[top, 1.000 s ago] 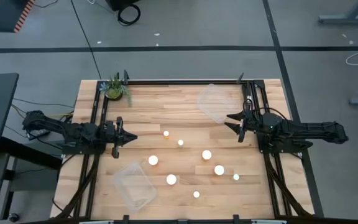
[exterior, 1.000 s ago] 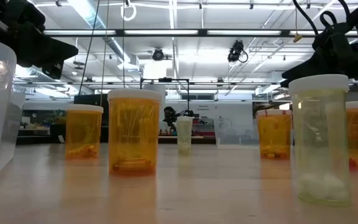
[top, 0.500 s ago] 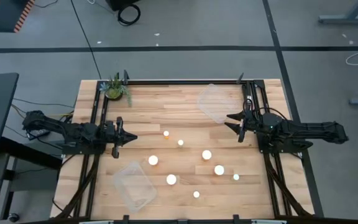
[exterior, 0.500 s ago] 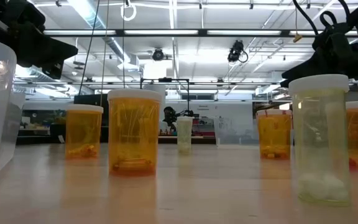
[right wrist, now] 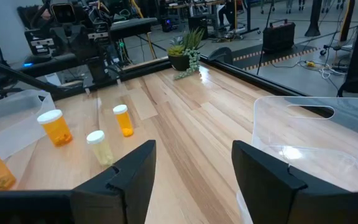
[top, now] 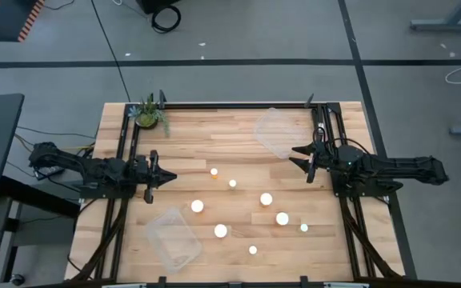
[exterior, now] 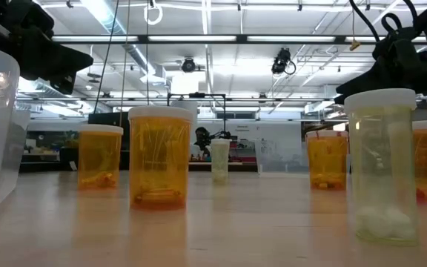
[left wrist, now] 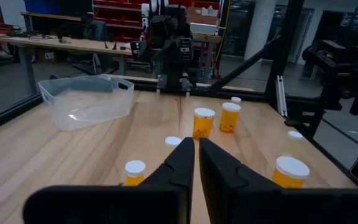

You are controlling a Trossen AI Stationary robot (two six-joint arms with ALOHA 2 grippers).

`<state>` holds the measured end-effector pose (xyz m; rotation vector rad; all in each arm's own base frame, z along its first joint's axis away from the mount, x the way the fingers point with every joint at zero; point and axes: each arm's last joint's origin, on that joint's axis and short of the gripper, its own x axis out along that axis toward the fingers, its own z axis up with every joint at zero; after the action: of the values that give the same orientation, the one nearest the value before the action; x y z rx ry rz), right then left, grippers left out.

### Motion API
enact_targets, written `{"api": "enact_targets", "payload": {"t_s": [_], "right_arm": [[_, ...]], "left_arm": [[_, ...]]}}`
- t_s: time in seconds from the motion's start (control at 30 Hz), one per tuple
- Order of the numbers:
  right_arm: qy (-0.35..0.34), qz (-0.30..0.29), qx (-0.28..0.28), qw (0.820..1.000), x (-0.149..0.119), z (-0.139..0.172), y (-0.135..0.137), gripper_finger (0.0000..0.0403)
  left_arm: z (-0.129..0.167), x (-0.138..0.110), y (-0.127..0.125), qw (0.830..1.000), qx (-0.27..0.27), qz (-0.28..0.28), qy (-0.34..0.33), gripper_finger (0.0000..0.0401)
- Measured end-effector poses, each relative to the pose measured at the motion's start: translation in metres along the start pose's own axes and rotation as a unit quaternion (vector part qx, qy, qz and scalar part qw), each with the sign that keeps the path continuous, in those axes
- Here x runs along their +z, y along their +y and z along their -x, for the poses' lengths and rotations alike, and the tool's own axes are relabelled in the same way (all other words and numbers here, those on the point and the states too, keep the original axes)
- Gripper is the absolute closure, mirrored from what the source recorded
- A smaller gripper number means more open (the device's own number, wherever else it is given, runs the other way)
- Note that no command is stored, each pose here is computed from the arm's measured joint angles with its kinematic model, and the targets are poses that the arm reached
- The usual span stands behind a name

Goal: Pick and place medicine bottles into bin by pill shape (circle, oval)

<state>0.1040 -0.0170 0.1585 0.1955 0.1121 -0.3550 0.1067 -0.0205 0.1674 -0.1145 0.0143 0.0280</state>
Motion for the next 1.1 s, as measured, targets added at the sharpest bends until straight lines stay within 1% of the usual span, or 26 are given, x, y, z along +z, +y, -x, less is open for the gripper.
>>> {"api": "enact_targets", "payload": {"t_s": [0.07,0.17,0.4,0.53,0.67,0.73,0.8,0.93,1.1], "right_arm": [[0.0,0.0,0.0,1.0,0.0,0.0,0.0,0.0185],[0.0,0.0,0.0,1.0,0.0,0.0,0.0,0.0185],[0.0,0.0,0.0,1.0,0.0,0.0,0.0,0.0185],[0.0,0.0,0.0,1.0,0.0,0.0,0.0,0.0185],[0.0,0.0,0.0,1.0,0.0,0.0,0.0,0.0185],[0.0,0.0,0.0,1.0,0.0,0.0,0.0,0.0185],[0.0,0.0,0.0,1.0,0.0,0.0,0.0,0.0185],[0.0,0.0,0.0,1.0,0.0,0.0,0.0,0.0185],[0.0,0.0,0.0,1.0,0.0,0.0,0.0,0.0185]], "left_arm": [[0.0,0.0,0.0,1.0,0.0,0.026,-0.001,0.0373],[0.0,0.001,0.0,0.996,0.001,0.091,-0.002,0.0376],[0.0,-0.001,0.0,0.992,0.002,0.124,0.002,0.0369],[0.0,0.001,0.0,0.983,0.003,0.182,-0.004,0.0369],[-0.001,0.002,0.003,0.978,0.013,0.21,-0.015,0.0382],[-0.001,0.003,0.005,0.977,0.02,0.211,-0.018,0.0389],[-0.001,0.004,0.006,0.979,0.029,0.2,-0.02,0.0392],[-0.001,0.019,0.011,0.985,0.051,0.157,-0.044,0.0389],[-0.002,0.042,0.017,0.99,0.09,0.089,-0.066,0.0381]]}}
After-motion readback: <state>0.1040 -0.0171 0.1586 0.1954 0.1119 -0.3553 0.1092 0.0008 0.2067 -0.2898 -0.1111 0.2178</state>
